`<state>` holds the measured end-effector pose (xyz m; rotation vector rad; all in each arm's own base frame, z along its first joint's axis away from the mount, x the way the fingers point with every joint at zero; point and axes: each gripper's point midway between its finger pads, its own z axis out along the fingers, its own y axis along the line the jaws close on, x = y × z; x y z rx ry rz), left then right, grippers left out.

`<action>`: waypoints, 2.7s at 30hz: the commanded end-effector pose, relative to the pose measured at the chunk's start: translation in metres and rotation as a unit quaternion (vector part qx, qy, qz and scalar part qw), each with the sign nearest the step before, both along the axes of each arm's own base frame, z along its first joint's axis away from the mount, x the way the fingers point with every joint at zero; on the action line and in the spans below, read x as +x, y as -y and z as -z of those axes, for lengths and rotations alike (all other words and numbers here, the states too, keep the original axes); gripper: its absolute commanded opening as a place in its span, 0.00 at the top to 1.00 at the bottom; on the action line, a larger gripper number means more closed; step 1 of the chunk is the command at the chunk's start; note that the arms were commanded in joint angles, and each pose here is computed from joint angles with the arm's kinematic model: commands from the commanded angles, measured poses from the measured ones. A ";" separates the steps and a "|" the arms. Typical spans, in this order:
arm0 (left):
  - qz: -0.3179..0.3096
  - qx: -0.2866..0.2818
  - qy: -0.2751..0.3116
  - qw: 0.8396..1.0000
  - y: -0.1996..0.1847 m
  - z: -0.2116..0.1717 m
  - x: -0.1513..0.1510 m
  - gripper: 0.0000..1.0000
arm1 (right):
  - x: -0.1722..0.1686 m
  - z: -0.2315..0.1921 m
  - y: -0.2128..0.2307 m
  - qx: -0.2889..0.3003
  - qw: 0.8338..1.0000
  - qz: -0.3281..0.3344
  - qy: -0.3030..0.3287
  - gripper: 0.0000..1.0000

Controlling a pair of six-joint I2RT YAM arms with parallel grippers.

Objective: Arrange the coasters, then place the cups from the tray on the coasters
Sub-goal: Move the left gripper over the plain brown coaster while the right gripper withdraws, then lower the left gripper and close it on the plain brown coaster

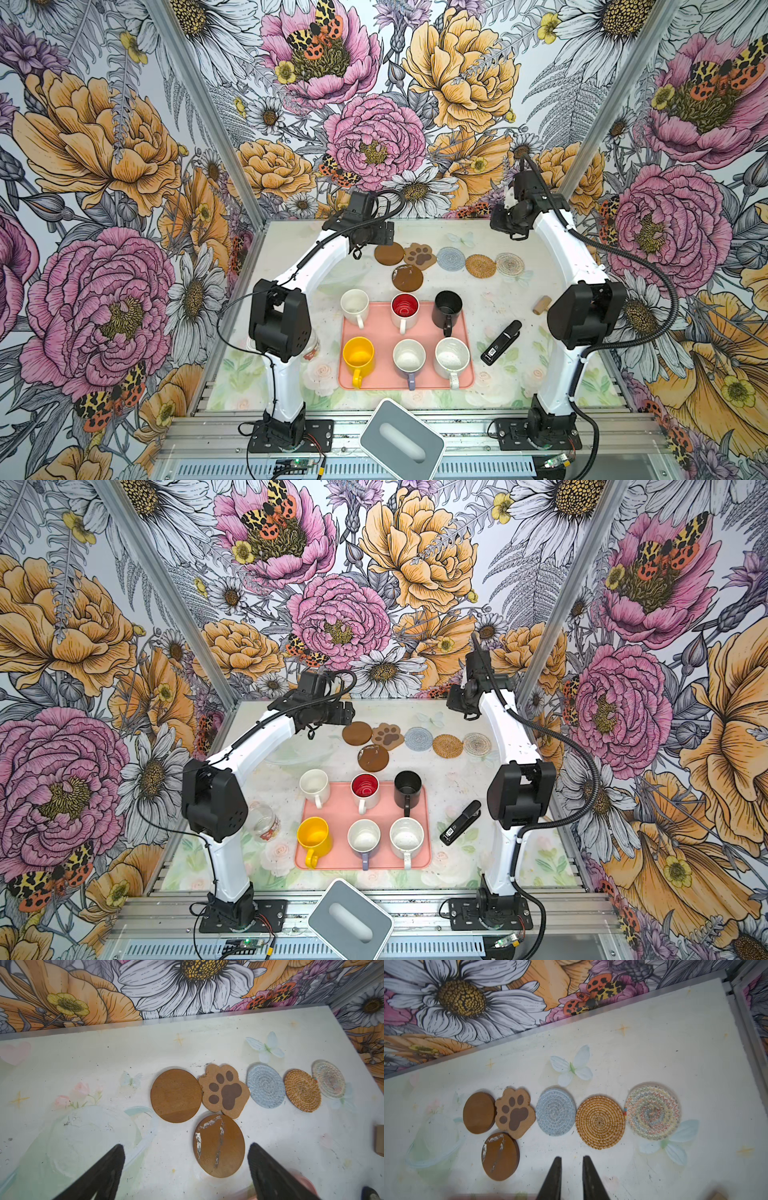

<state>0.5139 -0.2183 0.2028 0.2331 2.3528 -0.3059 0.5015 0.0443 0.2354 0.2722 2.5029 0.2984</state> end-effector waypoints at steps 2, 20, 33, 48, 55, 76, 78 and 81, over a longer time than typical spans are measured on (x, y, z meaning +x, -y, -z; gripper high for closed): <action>0.025 0.069 -0.046 0.996 0.008 0.030 0.004 0.01 | -0.014 -0.015 -0.012 0.057 0.995 0.032 0.074 0.74; 0.031 0.119 -0.071 0.990 0.039 0.101 0.046 0.01 | -0.101 0.006 -0.046 0.143 0.975 0.063 0.157 0.60; 0.005 0.116 -0.083 0.990 0.047 0.141 0.060 0.01 | -0.112 0.014 -0.042 0.135 0.976 0.063 0.156 0.60; -0.045 0.140 -0.074 0.986 0.038 0.163 0.071 0.01 | -0.109 0.021 -0.042 0.133 0.977 0.062 0.153 0.60; -0.057 0.136 -0.080 0.986 0.028 0.166 0.074 0.01 | -0.108 0.024 -0.043 0.135 0.977 0.060 0.151 0.60; -0.079 0.131 -0.150 0.977 -0.017 0.195 0.058 0.03 | -0.105 0.026 -0.046 0.141 0.977 0.055 0.149 0.60; -0.084 0.134 -0.157 0.975 -0.025 0.196 0.055 0.03 | -0.105 0.026 -0.046 0.142 0.977 0.055 0.148 0.60; -0.089 0.138 -0.168 0.972 -0.034 0.199 0.048 0.04 | -0.105 0.025 -0.046 0.144 0.977 0.054 0.149 0.61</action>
